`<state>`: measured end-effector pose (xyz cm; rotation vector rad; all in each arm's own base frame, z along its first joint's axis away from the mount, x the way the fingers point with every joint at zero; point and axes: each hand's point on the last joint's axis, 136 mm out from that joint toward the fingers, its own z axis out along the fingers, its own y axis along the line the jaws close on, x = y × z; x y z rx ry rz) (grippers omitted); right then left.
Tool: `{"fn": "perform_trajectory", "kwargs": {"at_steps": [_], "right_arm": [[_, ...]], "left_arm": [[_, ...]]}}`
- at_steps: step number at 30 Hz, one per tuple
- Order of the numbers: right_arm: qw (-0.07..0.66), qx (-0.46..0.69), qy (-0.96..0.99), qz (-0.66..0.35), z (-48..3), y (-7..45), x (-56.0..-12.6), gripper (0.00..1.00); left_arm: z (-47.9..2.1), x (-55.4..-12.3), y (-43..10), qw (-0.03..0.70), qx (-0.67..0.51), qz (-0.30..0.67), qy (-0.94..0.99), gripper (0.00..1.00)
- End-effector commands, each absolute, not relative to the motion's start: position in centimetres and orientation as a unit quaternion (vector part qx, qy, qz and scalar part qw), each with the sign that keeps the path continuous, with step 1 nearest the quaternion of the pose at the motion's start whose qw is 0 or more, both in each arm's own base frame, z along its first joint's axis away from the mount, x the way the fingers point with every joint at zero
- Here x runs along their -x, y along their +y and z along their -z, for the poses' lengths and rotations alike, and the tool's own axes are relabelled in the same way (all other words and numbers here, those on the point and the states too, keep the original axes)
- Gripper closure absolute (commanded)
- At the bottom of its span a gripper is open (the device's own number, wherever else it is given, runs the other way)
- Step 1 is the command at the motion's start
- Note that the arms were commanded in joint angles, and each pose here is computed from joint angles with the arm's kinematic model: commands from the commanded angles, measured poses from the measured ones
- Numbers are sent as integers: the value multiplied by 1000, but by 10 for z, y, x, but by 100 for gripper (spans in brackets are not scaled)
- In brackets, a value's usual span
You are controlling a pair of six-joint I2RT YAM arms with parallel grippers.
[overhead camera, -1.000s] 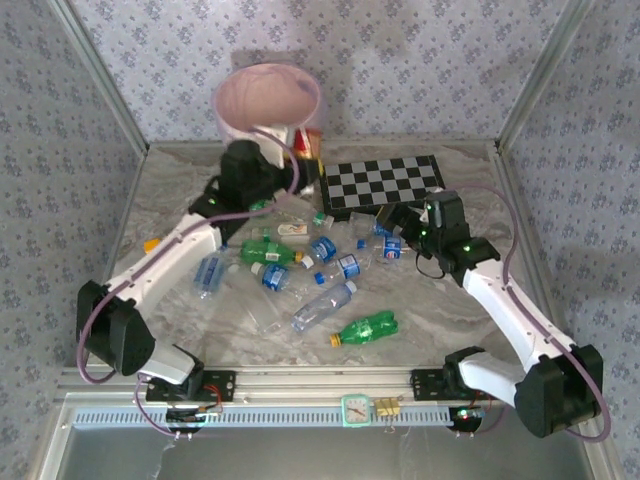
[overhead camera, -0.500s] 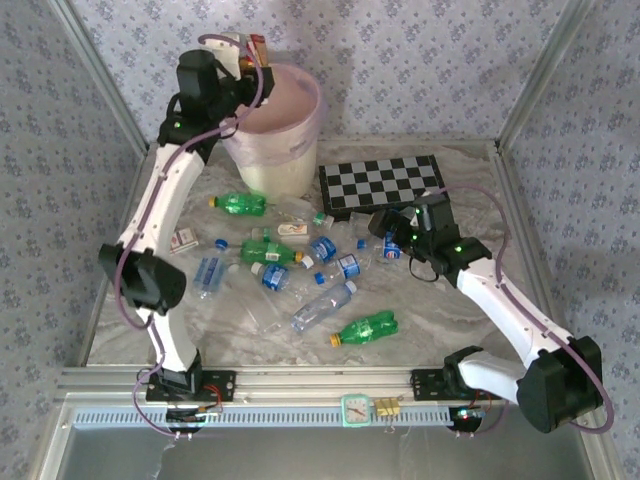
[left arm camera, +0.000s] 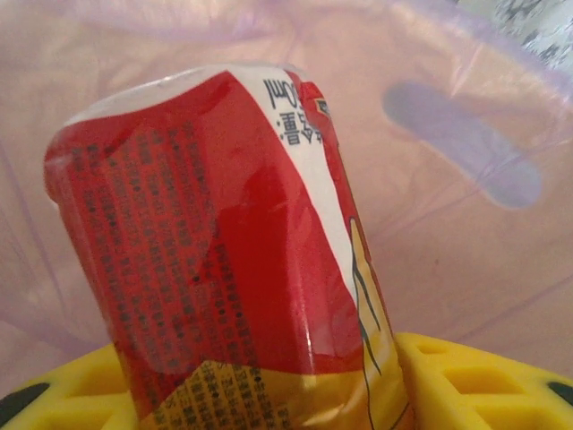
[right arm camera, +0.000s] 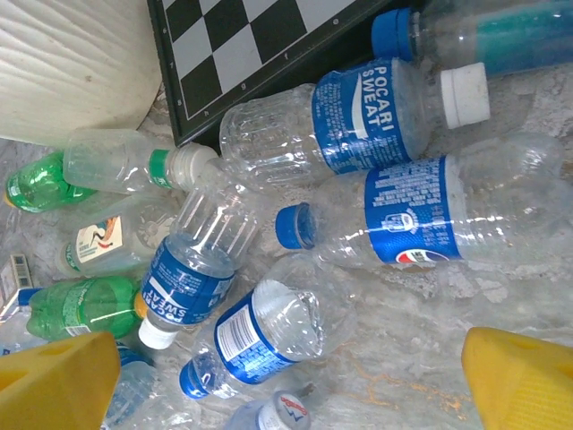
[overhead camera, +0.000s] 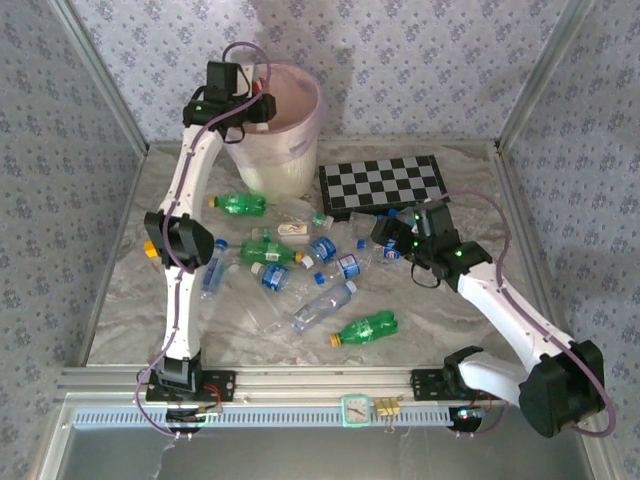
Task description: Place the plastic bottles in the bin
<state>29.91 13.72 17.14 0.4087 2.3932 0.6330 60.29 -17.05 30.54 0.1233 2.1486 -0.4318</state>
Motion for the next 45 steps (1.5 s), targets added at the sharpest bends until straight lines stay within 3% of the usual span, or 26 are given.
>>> {"fn": "perform_trajectory", "kwargs": {"at_steps": [1, 6, 13, 17, 27, 37, 45], "right_arm": [[315, -154, 911, -217, -168, 127, -291, 0], [316, -160, 912, -207, -164, 121, -288, 0], [307, -168, 916, -195, -156, 116, -290, 0], [298, -174, 920, -185, -153, 110, -292, 0], [314, -208, 911, -168, -153, 82, -315, 0], [334, -294, 878, -173, -146, 48, -352, 0], [322, -328, 873, -163, -135, 27, -386, 0]], "left_arm": [[-335, -598, -168, 478, -44, 189, 856, 43], [-353, -593, -169, 492, -41, 198, 847, 28], [-401, -573, -173, 527, -55, 215, 821, 17], [-433, -553, -180, 550, -74, 219, 802, 0], [-460, -488, -215, 564, -141, 235, 779, 0], [-410, -402, -225, 593, -110, 304, 737, 0], [-288, -366, -201, 524, 6, 313, 792, 0]]}}
